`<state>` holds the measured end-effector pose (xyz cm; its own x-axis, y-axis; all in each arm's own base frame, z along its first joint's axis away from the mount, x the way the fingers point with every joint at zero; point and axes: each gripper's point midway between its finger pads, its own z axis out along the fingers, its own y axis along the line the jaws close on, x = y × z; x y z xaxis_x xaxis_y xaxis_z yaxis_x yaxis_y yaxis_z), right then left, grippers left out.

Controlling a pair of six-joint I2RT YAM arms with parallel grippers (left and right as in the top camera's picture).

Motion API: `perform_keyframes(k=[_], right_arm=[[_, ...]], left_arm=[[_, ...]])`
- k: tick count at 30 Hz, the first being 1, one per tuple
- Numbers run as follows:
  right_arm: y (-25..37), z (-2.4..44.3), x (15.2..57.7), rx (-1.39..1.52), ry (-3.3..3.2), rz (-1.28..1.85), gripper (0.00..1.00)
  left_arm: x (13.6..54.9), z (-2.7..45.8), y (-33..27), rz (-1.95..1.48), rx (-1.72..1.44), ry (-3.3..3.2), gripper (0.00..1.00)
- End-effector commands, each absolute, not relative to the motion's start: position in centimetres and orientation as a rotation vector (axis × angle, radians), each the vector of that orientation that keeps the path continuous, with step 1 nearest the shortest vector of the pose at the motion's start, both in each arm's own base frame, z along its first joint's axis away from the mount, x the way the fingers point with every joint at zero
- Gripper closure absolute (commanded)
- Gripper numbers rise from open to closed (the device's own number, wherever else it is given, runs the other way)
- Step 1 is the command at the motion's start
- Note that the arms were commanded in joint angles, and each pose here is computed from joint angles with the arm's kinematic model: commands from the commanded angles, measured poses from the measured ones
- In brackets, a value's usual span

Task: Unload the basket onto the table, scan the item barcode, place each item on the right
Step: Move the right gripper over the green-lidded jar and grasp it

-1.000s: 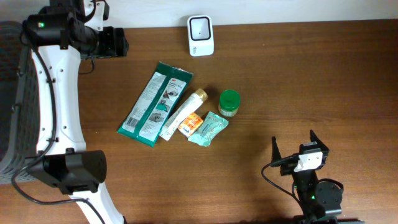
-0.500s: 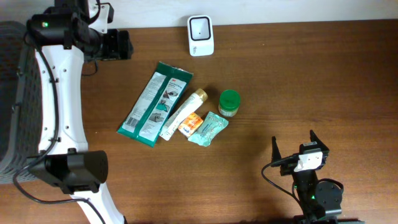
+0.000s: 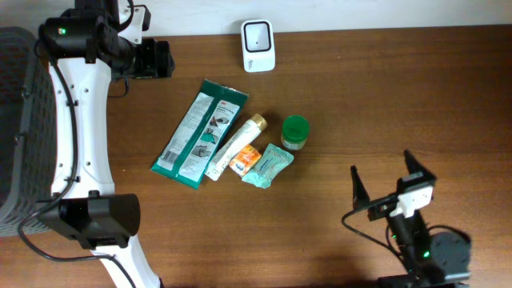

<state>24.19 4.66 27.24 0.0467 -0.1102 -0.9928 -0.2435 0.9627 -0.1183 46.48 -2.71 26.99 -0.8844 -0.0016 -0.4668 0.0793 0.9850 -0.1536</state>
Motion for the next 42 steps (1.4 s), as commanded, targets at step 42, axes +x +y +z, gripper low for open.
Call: perform_keyframes(k=[42], right_arm=[[18.2,6.4,42.3,-0.014,2.957,0.321,0.22]], left_arm=[[47.4,22.8,-2.9,-0.238,0.067,2.747,0.00]])
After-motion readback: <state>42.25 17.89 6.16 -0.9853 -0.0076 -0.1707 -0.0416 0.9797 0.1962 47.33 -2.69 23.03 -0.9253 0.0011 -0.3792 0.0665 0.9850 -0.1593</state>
